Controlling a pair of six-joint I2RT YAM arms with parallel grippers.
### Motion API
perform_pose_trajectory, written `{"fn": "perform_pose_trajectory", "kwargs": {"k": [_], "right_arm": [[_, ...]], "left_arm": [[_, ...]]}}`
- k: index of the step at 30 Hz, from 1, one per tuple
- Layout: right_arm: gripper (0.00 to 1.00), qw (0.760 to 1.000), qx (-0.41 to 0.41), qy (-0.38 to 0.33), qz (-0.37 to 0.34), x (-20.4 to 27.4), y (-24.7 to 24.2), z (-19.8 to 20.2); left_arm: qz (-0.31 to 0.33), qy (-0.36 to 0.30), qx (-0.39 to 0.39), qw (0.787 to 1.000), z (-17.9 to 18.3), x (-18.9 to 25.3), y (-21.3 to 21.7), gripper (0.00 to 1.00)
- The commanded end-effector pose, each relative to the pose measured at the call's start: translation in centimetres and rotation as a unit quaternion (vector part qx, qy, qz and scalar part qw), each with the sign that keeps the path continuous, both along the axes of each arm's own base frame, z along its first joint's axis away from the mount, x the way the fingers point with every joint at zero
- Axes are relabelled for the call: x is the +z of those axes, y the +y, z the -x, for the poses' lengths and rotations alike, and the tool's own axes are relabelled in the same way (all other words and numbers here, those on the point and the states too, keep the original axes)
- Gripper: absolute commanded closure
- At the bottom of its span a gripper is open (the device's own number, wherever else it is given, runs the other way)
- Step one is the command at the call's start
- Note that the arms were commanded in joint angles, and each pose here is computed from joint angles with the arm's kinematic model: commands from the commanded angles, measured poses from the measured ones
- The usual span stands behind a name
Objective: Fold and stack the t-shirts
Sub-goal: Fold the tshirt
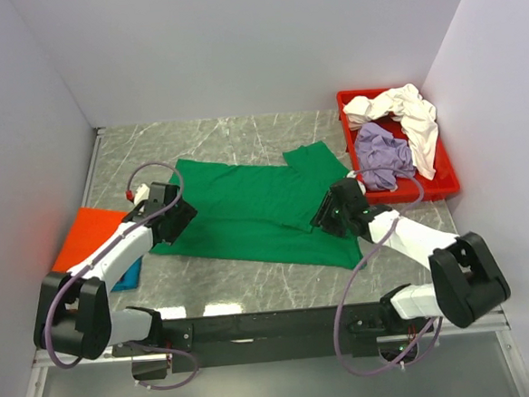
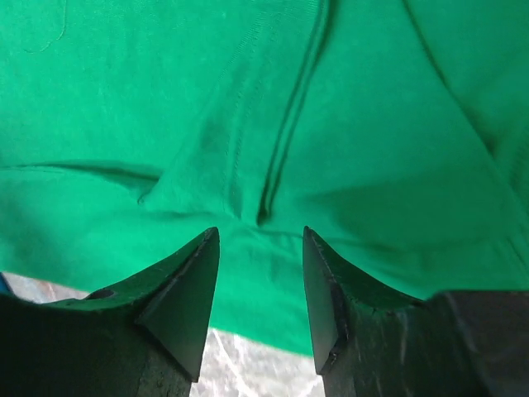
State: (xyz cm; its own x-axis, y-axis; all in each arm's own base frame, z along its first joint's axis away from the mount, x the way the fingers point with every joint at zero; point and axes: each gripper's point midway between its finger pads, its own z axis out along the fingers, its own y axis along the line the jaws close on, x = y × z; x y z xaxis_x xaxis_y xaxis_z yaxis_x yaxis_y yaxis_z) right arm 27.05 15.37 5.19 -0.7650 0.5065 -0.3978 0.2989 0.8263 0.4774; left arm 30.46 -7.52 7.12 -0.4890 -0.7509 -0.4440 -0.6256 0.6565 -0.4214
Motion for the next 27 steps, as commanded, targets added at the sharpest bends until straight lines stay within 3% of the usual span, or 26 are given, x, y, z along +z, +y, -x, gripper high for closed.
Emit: {"fn": "perform_pose_trajectory", "kwargs": {"k": [1, 16, 19, 20, 27], "right_arm": [[0.48, 0.998, 0.002, -0.064, -0.025, 2.6, 2.2, -3.3], [0.58, 0.999, -0.005, -0.024, -0.022, -1.0, 3.5, -2.7], [0.67, 0.999, -0.005, -0.025, -0.022, -1.0, 3.7, -3.0], [0.77, 1.000, -0.004, -0.020, -0.019, -1.2, 3.7, -2.9], [0.96, 1.000, 0.001, -0.027, -0.008, -0.6, 4.3, -4.2]], "left_arm": [[0.017, -0.036, -0.021, 0.999, -1.8, 1.8, -1.6, 0.23], [0.006, -0.034, -0.031, 0.999, -1.6, 2.0, -1.6, 0.24], [0.006, -0.037, -0.031, 0.999, -1.7, 2.2, -1.6, 0.24], [0.005, -0.037, -0.032, 0.999, -1.7, 2.3, -1.6, 0.24], [0.004, -0.037, -0.032, 0.999, -1.7, 2.4, -1.6, 0.24]]}}
